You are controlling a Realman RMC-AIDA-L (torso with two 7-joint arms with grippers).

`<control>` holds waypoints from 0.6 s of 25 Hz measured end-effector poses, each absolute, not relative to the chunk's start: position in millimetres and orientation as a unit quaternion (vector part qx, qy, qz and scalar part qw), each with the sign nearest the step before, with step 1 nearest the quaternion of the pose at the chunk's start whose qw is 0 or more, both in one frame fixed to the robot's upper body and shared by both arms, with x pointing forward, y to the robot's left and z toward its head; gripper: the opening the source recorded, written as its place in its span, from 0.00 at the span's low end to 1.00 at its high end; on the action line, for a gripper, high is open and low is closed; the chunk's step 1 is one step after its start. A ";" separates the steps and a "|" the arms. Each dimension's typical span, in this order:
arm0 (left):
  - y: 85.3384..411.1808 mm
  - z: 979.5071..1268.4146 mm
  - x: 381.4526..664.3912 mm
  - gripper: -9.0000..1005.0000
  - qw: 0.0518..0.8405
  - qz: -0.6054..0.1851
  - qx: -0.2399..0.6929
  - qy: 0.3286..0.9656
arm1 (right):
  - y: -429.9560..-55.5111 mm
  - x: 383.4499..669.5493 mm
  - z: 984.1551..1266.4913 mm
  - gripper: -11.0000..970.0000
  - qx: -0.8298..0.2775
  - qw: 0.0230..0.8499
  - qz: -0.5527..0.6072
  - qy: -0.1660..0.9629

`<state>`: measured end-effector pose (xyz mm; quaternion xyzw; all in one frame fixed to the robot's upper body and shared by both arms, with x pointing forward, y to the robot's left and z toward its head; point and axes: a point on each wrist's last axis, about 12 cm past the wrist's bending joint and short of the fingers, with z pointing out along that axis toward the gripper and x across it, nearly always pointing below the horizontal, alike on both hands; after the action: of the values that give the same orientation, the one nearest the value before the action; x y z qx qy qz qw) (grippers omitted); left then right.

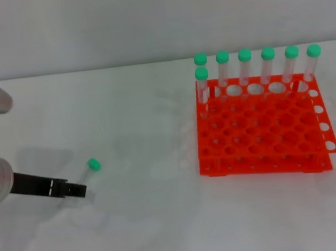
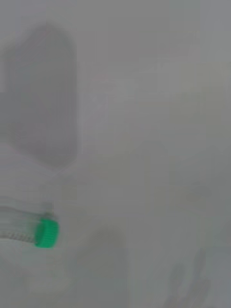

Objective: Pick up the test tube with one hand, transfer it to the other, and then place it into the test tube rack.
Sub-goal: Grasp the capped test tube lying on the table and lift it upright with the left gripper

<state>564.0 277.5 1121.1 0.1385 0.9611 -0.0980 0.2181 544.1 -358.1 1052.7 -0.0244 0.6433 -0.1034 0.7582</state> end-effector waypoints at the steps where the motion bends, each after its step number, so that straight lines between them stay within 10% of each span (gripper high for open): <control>1: 278.1 1120.2 563.8 0.88 0.216 -0.097 0.138 0.962 | -358.0 544.1 1052.7 0.91 -0.025 0.758 -0.103 0.643; 15: 275.1 1113.7 568.5 0.88 0.210 -0.096 0.142 0.963 | -357.9 544.1 1053.6 0.91 -0.025 0.761 -0.103 0.640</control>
<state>568.5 275.1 1113.7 0.1418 0.9626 -0.0958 0.2100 544.1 -357.9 1053.6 -0.0247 0.6405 -0.1032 0.7606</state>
